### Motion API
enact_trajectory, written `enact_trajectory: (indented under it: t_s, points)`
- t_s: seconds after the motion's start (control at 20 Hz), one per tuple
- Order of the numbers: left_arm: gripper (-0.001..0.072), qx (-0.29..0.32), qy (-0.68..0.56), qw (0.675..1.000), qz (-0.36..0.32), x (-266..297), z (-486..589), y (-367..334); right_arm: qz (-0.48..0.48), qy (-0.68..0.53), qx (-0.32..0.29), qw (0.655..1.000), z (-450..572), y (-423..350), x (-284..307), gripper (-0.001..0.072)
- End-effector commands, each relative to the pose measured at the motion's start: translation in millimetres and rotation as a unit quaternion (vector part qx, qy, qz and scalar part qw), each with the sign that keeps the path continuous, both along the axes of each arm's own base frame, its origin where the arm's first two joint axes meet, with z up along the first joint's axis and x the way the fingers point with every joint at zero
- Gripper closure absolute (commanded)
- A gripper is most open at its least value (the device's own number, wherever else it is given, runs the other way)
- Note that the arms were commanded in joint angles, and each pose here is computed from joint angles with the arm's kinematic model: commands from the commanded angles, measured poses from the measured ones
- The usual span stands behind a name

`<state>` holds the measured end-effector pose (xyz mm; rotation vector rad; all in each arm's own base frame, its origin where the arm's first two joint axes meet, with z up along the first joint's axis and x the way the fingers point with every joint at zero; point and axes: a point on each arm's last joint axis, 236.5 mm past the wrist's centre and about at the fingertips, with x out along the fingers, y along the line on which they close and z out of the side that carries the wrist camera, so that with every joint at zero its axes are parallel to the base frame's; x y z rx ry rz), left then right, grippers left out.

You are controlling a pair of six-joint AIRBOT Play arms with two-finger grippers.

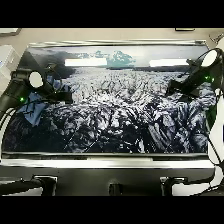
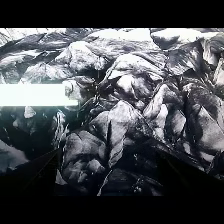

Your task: Fold the clothes and pants, and hang the long-sleeved shirts on hangers.

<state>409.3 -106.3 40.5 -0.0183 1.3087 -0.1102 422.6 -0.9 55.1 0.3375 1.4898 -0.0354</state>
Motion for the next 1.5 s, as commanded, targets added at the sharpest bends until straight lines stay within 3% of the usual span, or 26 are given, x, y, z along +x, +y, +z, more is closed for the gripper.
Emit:
enact_trajectory:
  t_s: [0.0,0.55,0.9,1.0,1.1,1.2,1.35,1.45]
  points:
    - [0.0053,0.000,0.000,1.000,-0.001,0,0,0,0.000,-0.001,0.000,1.000,0,0,0,0.0011]
    - [0.0052,0.000,-0.002,1.000,0.000,1,0,-1,-0.007,-0.040,-0.003,0.999,2,-1,19,0.0011]
    - [0.0053,-0.040,-0.114,0.992,0.022,60,10,-15,-0.021,-0.117,-0.015,0.993,7,-9,57,0.0013]
    - [0.0052,0.008,-0.233,0.972,0.022,108,42,16,-0.017,-0.136,-0.026,0.990,2,-14,70,0.0013]
    - [0.0053,0.047,-0.293,0.948,0.119,144,79,95,0.004,-0.135,-0.032,0.990,-11,-15,77,0.0013]
    - [0.0052,0.029,-0.224,0.931,0.285,136,66,200,0.006,-0.111,-0.027,0.993,-30,-14,75,0.0013]
    - [0.0051,-0.109,-0.090,0.888,0.437,98,9,274,0.006,-0.086,-0.008,0.996,-52,-6,74,0.0041]
    - [0.0049,-0.173,-0.065,0.866,0.465,93,-16,293,0.017,-0.077,0.005,0.997,-58,0,72,0.0041]
